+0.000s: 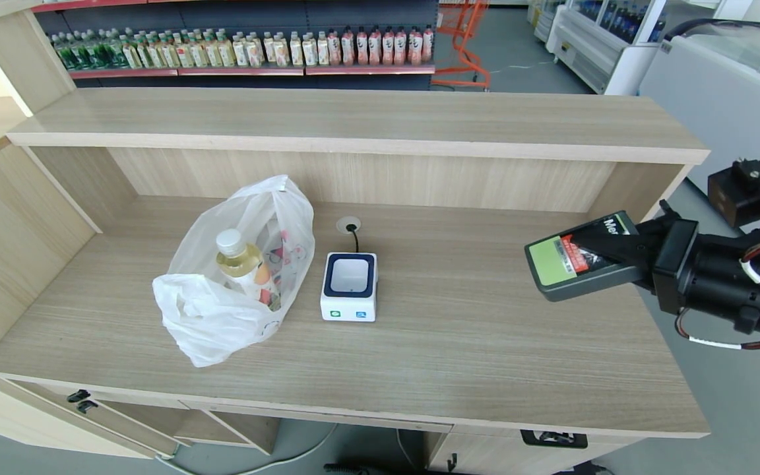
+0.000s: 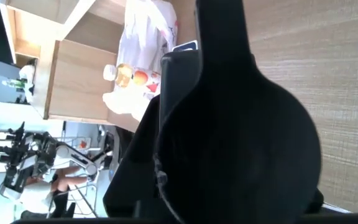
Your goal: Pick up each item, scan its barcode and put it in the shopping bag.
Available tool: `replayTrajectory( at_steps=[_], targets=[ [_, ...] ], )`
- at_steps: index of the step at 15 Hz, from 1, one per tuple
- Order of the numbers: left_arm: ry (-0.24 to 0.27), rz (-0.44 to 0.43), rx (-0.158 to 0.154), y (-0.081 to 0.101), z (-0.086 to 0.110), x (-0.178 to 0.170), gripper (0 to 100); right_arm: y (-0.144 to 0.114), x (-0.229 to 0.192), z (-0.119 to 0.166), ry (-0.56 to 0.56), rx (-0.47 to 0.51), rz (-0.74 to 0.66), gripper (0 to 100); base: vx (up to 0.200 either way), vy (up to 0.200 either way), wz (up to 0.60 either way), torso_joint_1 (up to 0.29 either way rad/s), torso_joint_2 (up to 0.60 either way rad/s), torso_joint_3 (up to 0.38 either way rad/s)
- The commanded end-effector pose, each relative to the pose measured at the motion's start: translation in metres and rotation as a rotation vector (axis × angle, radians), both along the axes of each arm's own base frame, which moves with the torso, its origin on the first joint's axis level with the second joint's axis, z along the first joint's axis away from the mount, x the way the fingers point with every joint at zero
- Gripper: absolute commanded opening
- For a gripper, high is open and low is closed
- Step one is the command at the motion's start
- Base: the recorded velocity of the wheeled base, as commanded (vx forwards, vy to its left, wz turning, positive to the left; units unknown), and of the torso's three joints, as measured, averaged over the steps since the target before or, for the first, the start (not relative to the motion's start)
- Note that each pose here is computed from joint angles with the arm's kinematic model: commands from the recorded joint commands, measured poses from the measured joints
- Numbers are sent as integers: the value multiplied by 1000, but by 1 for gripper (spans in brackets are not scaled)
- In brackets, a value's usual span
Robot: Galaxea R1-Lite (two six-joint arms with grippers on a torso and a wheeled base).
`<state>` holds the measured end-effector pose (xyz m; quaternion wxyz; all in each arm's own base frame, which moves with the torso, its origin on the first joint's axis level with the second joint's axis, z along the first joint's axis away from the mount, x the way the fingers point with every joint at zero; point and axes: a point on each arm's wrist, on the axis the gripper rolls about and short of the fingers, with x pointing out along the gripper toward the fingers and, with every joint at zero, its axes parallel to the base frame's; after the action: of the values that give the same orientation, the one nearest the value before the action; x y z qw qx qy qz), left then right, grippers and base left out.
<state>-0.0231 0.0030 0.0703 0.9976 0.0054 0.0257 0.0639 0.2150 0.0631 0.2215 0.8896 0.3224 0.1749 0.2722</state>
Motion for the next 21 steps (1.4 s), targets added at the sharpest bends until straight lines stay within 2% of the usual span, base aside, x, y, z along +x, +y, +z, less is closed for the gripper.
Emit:
replayTrajectory(
  at_steps=[1,3,17,21],
  targets=[
    [0,1,0,0,0,0,100,1,2,-3,12,-3,0,0,0,0,0,0,0,0],
    [0,1,0,0,0,0,100,0,-1,-6,21,-5,1,0,0,0,0,0,0,0],
    [0,-1,0,0,0,0,100,1,-2,-19,65,-24,3,0,0,200,0,1,4,0],
    [0,-1,3,0,0,0,100,1,-2,-23,64,-49,7,0,0,0,0,0,0,0]
  ],
)
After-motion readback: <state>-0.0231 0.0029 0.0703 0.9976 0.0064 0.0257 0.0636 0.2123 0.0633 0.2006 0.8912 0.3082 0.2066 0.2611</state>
